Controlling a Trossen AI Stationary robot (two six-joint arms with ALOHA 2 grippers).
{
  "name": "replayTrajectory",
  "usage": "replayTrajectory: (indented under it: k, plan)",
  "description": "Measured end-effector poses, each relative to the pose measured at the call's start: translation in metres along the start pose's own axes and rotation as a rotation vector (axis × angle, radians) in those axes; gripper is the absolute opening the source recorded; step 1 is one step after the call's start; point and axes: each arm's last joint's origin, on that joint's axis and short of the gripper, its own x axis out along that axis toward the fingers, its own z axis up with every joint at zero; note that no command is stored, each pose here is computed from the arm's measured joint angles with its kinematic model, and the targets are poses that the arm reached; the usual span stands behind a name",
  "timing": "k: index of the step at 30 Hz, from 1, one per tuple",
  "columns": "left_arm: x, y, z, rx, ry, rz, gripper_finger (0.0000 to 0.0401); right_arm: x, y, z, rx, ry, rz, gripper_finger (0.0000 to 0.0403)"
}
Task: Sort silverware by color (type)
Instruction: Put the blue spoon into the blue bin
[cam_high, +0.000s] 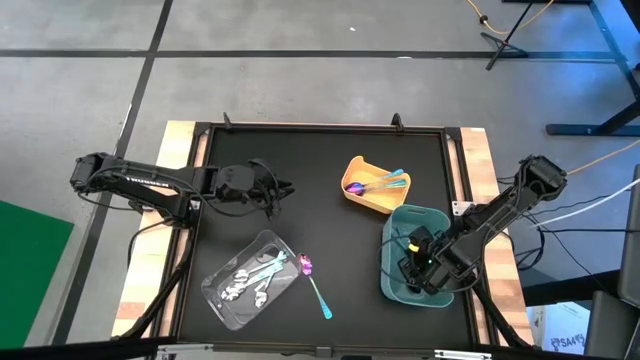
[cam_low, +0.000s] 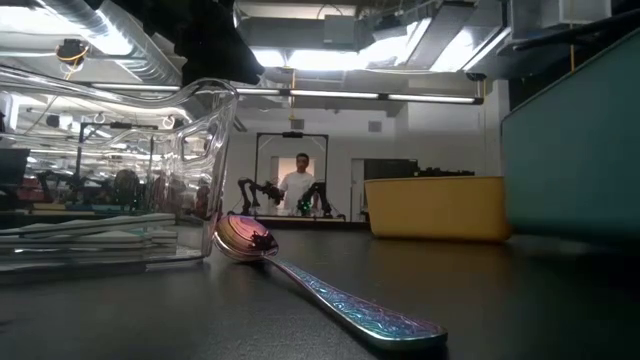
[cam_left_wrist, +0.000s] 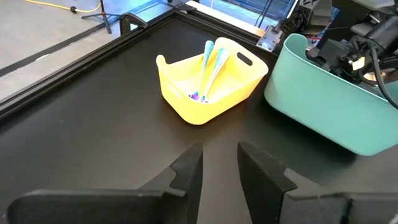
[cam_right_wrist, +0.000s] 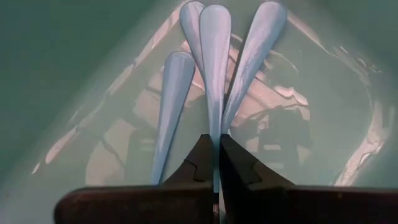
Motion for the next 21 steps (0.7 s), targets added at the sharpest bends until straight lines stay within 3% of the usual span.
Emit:
replayTrajectory:
  k: [17,21]
  plan:
    - [0.0,0.0001,0.0,0.0,0.0,0.0,0.0094,0.0001,0.0003,-0.0002,0.003,0.004,0.003,0.0001]
    - [0.0,0.0,0.0,0.0,0.0,0.0,0.0094,0.0002,0.0002,-0.0002,0.003,0.007,0.002,0.0018]
